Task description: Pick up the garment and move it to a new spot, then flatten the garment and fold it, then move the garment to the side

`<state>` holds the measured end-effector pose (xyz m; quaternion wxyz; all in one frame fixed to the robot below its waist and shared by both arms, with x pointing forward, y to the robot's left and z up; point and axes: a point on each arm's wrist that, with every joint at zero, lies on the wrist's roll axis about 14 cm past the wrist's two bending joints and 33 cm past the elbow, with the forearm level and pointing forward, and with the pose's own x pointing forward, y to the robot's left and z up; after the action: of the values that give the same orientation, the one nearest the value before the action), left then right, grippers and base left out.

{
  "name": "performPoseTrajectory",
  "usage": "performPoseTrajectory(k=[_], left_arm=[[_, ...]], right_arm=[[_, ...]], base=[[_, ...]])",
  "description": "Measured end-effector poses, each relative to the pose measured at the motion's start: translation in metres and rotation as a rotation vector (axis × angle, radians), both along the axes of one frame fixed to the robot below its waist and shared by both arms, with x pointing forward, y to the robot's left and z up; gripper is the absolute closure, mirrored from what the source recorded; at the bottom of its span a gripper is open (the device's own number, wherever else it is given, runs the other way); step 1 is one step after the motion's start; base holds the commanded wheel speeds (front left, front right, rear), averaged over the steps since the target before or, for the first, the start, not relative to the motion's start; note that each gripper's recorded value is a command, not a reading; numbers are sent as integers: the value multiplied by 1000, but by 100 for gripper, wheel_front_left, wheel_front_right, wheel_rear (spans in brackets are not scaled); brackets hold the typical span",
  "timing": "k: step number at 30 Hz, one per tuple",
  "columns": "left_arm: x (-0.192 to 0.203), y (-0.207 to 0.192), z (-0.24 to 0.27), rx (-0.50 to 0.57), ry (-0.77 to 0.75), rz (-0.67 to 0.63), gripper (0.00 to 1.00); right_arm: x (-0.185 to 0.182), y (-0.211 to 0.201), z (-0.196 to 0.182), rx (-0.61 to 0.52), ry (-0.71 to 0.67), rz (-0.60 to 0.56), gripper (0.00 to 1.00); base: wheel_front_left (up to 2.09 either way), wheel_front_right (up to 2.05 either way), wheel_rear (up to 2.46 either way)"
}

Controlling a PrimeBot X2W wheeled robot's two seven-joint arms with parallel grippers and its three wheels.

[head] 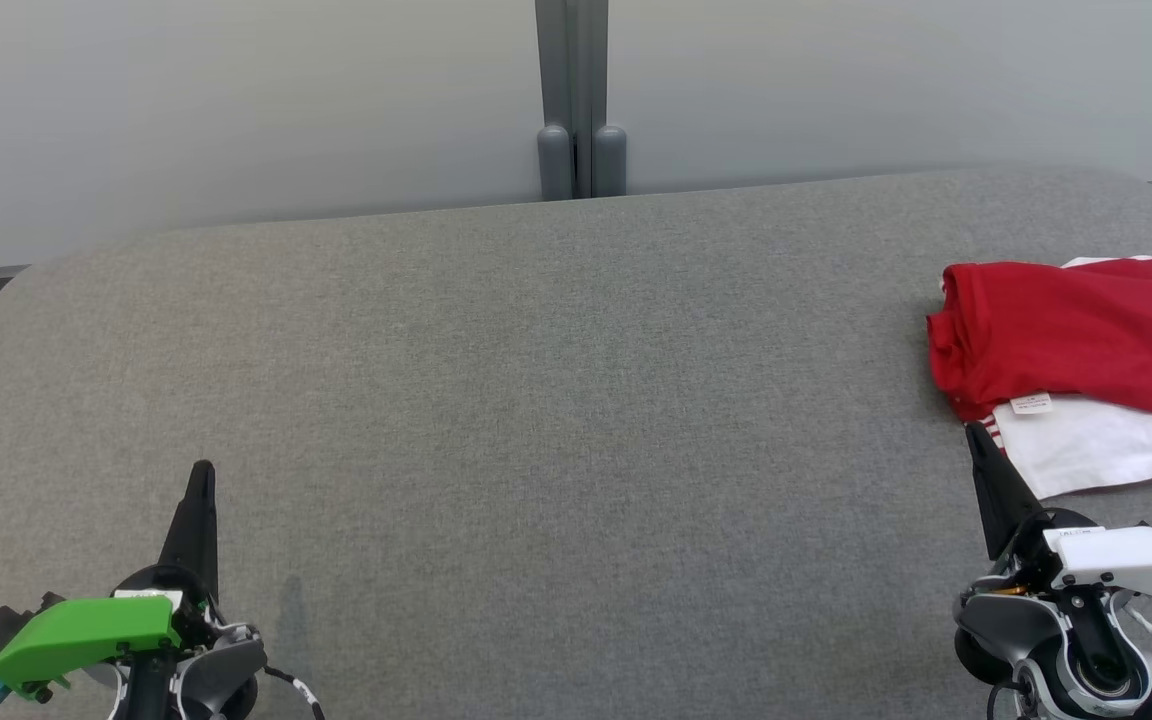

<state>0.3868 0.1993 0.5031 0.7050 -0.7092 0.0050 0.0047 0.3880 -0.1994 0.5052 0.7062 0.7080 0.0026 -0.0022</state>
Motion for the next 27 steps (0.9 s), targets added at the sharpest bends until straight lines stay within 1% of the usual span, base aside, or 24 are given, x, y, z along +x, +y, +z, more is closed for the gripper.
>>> performPoseTrajectory(k=[27], left_arm=[[0,0,0,-2,0,0,100]], right_arm=[[0,0,0,0,0,0,100]], base=[[0,0,0]])
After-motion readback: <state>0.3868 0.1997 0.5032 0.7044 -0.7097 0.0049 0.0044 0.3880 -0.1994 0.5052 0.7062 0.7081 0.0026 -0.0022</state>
